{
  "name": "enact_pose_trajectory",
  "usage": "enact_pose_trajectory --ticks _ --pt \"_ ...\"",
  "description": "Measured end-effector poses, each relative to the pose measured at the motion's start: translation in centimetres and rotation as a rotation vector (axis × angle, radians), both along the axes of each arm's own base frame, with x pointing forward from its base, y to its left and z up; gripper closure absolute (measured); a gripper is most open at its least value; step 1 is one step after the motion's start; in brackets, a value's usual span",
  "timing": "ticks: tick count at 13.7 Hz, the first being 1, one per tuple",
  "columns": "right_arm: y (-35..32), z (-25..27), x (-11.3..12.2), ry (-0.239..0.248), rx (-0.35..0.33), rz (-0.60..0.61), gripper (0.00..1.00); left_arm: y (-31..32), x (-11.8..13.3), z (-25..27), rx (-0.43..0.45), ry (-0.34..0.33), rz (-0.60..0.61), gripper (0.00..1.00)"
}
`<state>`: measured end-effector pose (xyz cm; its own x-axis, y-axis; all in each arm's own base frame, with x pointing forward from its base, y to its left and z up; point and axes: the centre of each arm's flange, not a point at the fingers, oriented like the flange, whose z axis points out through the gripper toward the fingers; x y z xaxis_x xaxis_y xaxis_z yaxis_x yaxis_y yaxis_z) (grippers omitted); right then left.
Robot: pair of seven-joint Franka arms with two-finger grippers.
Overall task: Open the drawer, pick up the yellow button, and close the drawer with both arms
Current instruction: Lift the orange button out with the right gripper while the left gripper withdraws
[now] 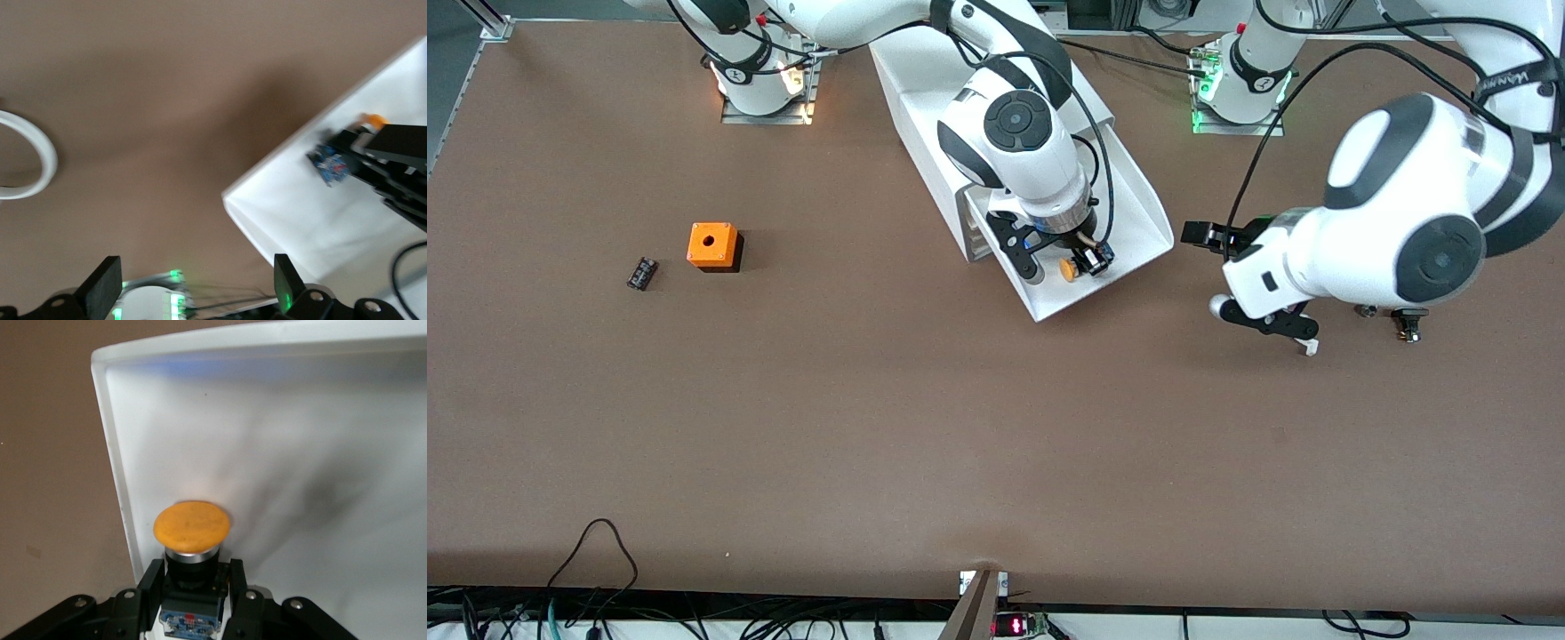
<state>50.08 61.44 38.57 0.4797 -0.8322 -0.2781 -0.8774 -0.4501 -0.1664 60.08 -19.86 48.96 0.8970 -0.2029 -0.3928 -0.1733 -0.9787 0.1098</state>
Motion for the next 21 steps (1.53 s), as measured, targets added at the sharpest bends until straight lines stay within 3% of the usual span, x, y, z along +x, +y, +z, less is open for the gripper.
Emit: enact_pose_trajectory --ticks 3,5,9,15,21 --pt "-1.1 1.1 1.2 0.009 -0.014 -0.017 0.56 1.0 1.2 1.3 0.061 -0.097 0.006 0.0" --pt "-3.2 3.5 3.5 0.017 -0.005 -0.054 0.56 2.5 2.6 2.3 0.046 -0.163 0.044 0.0" --pt "-8.3 7.3 8.3 0.028 0.044 -0.117 0.56 4.0 4.0 2.1 0.045 -0.218 0.137 0.0" --pt "-19.5 11.7 12.9 0.019 -0.021 0.207 0.56 -1.3 4.8 -3.6 0.065 -0.309 0.452 0.05" --pt "-34.3 14.3 16.6 0.002 -0.047 0.623 0.56 -7.4 1.6 -10.0 0.066 -0.296 0.676 0.05"
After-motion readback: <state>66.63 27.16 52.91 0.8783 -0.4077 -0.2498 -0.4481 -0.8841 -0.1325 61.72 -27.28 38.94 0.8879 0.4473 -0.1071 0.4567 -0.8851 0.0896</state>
